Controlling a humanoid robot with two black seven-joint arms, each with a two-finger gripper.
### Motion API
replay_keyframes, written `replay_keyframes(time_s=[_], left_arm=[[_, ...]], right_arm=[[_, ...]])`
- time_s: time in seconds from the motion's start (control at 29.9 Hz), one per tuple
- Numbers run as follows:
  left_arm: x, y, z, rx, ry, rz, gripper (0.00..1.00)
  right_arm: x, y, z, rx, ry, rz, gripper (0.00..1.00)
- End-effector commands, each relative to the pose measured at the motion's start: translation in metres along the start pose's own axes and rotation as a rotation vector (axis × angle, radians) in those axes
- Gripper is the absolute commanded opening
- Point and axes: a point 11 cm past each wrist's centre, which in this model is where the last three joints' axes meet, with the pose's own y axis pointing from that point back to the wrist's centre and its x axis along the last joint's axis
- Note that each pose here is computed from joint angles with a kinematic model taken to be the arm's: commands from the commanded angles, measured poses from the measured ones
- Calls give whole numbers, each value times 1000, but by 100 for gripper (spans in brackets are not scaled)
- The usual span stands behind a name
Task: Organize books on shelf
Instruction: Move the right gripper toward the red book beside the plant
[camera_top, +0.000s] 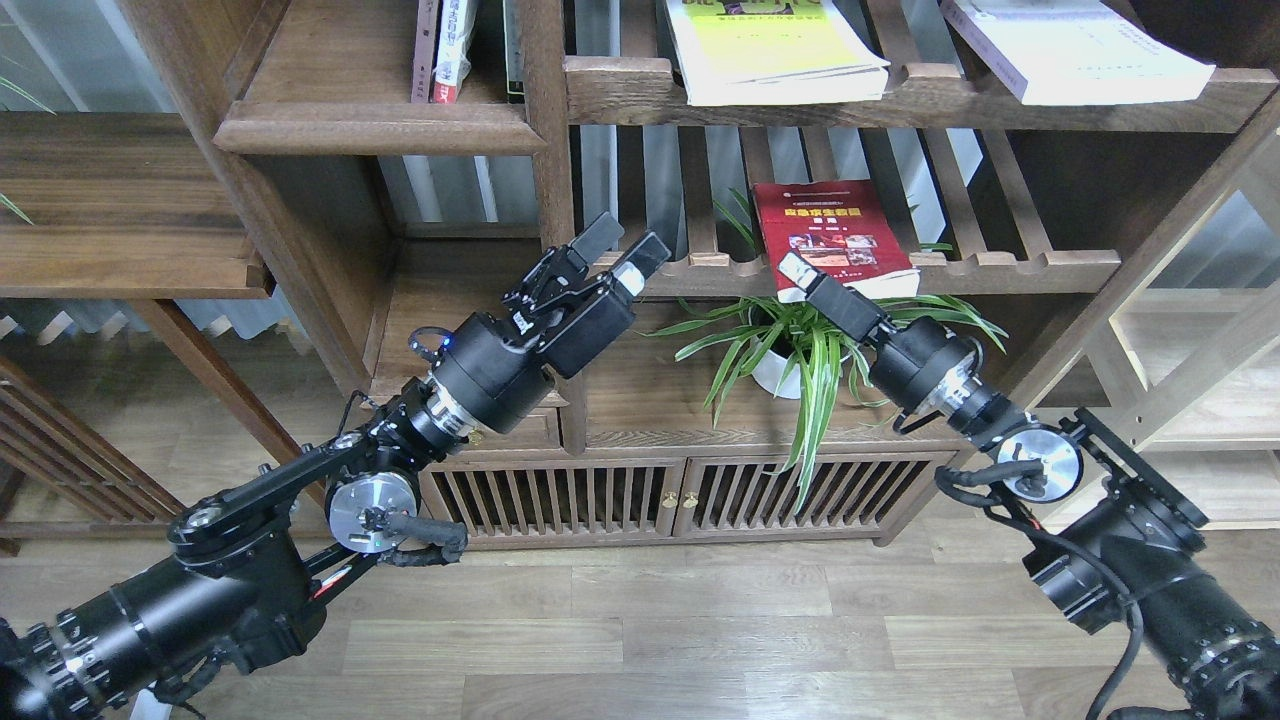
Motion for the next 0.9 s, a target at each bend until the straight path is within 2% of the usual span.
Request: replay_keyframes(time_s=[0.0,0.17,0.33,0.67,0.87], left_arm=[[3,-4,13,-43,-9,9,100],[6,-7,28,-86,-19,14,100],[12,-7,38,-119,-25,33,100],[19,-4,50,-167,-6,61,100],[20,-3,51,-167,-8,62,100]], right_arm=[[-3,-2,3,0,-8,-8,100],[-12,-8,1,35,-30,-39,100],[1,12,-1,53,-47,3,100],[27,58,25,89,-206,92,100],[28,59,24,149,-291,92,100]])
